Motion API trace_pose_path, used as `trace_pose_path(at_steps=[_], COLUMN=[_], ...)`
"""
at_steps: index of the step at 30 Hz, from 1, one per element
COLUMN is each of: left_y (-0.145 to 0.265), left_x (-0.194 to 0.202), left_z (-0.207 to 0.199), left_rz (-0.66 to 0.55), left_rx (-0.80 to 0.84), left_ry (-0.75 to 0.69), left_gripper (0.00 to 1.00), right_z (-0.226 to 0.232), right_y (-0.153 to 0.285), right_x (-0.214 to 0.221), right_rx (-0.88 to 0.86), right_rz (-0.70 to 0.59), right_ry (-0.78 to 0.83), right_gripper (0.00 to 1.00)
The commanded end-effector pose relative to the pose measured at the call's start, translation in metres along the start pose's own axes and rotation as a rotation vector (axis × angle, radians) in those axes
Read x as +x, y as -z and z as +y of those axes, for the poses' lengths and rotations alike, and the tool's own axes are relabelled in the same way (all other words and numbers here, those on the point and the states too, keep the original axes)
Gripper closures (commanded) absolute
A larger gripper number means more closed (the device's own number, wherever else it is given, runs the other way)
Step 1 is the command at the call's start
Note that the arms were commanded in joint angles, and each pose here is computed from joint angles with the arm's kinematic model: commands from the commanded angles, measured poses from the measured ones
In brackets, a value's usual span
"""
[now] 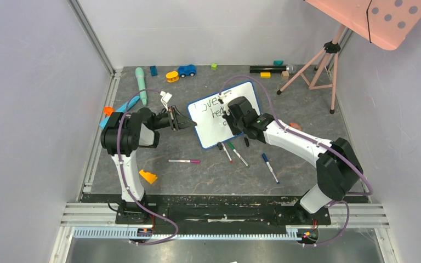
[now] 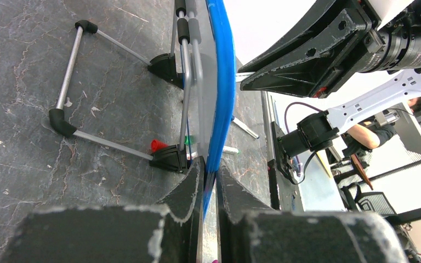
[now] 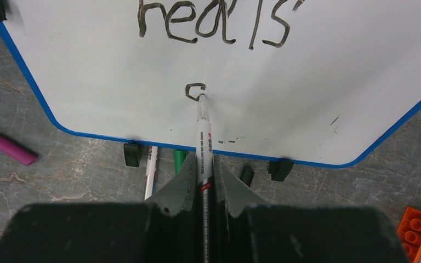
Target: Write a sentence on the whiteboard
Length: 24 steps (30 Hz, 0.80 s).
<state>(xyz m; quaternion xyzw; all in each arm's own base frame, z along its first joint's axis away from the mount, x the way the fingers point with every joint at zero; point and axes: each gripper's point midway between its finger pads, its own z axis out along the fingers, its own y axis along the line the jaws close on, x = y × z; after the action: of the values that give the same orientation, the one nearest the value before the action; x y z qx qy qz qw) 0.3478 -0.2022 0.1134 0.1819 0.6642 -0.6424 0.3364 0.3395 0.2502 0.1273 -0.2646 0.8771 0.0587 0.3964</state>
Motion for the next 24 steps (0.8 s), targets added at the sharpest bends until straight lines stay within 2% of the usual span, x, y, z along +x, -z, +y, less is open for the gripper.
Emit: trace_pose_path(at_steps=[1,24], left_y=[0.002,0.001], left_x=[0.011,0.01], left_z=[-0.012,-0.011], left_rz=[0.063,0.062], left_rx=[0.055,0.055], left_ry=[-0.046,-0.046], left_gripper=[0.98,0.98], right_z=[-0.011,-0.015], right_y=[0.0,-0.001], right_x=[-0.036,0.008], right_rx=[0.038,0.051], right_rz=[-0.095,-0.006], right_ry=[-0.024,-0.014], right_gripper=[1.0,1.0])
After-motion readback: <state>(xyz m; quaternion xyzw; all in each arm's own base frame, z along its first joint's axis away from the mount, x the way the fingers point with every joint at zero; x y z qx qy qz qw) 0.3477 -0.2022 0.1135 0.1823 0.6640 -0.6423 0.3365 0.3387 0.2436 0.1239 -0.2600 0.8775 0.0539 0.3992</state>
